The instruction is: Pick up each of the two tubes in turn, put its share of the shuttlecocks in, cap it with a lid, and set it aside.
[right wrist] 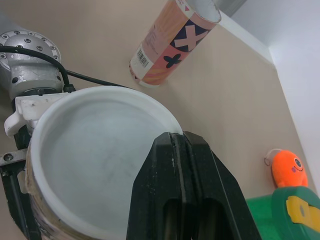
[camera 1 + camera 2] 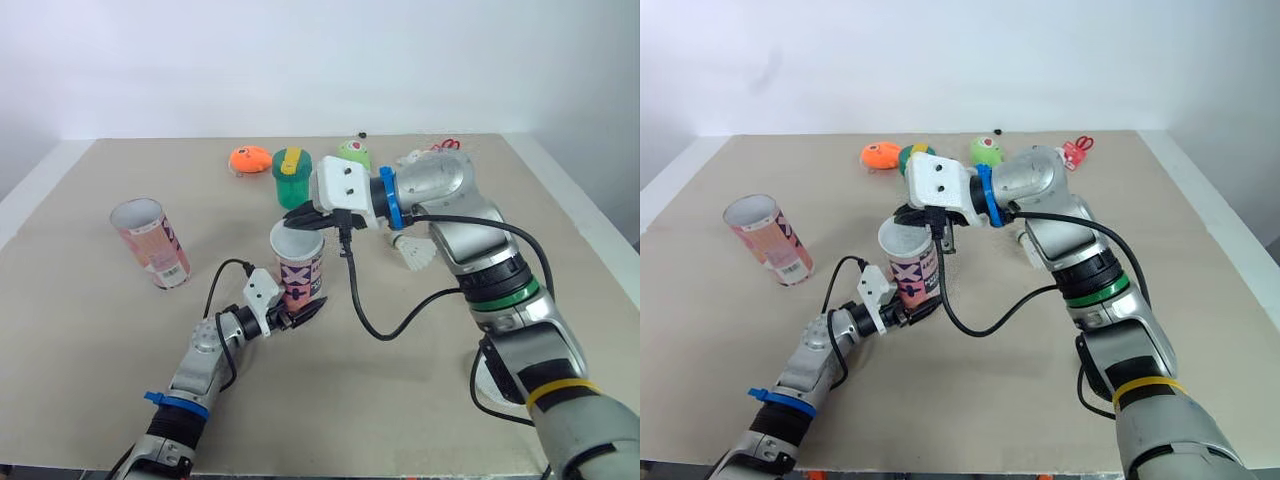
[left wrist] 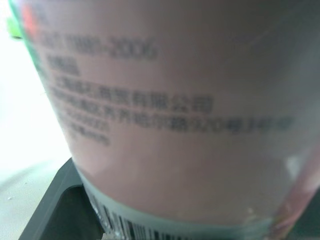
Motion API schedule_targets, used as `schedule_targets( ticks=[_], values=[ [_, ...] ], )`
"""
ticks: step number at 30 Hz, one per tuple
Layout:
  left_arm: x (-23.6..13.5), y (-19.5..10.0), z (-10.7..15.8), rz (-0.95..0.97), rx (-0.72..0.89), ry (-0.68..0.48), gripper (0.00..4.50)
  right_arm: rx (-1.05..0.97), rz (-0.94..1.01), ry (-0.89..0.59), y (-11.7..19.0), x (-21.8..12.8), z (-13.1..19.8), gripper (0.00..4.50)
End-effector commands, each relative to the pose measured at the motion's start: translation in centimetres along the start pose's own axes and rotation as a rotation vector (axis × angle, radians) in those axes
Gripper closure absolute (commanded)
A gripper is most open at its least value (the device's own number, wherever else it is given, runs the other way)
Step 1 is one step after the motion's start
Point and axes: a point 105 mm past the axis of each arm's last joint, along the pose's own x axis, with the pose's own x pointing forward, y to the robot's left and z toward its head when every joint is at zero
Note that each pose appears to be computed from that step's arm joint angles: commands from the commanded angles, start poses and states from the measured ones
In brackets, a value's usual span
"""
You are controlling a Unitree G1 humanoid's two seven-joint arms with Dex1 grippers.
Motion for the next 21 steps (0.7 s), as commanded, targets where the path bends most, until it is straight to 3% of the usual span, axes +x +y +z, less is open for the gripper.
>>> schedule_targets(
  ticks=[1,13,21],
  values=[
    [-0.6,-1.1,-3.6,-0.012,-0.091,0.121,1.13,0.041,0.084,-0.002,2.0,1.8,-1.0,4.45],
    [-0.5,-1.1,-3.6,-0.014,-0.093,0.121,1.13,0.043,0.108,0.002,3.7,3.1,-1.9,4.45],
    [-0.5,-1.2,-3.6,-0.013,-0.096,0.121,1.13,0.018,0.09,-0.024,2.4,1.9,-0.3,4.45]
  ],
)
